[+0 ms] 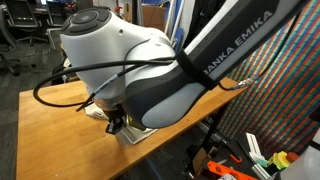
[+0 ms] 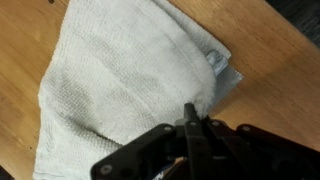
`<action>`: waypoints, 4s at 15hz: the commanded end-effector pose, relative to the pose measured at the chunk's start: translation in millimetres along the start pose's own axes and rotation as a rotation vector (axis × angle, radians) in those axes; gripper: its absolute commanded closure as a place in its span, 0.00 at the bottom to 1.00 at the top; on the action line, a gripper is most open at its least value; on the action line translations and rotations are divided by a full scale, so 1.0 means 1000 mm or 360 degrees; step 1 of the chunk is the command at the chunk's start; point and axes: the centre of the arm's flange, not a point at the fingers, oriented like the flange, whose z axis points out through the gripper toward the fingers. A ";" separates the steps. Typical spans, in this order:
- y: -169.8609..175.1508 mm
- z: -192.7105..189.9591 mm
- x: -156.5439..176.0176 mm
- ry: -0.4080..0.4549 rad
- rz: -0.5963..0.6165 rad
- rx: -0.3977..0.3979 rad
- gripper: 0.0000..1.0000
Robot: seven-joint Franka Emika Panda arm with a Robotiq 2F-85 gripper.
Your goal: Fold the cloth in half
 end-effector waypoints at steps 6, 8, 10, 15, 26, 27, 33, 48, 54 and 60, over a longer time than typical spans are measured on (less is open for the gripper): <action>-0.006 0.020 0.014 -0.0173 -0.0080 -0.0072 0.71; -0.006 0.017 0.015 -0.0183 -0.0100 -0.0052 0.57; -0.005 0.003 0.017 -0.0141 -0.0117 -0.0003 0.42; 0.009 -0.047 0.048 0.0016 -0.0019 0.0042 0.05; 0.039 -0.085 0.205 0.0069 0.0803 -0.0196 0.00; 0.043 -0.076 0.217 0.0013 0.0854 -0.0228 0.00; 0.048 -0.011 0.254 -0.0217 0.1061 -0.0445 0.00; 0.087 0.068 0.286 -0.0349 0.1418 -0.0119 0.00; 0.089 0.084 0.280 -0.0407 0.1417 -0.0139 0.34; 0.100 0.085 0.273 -0.0422 0.1441 -0.0141 0.80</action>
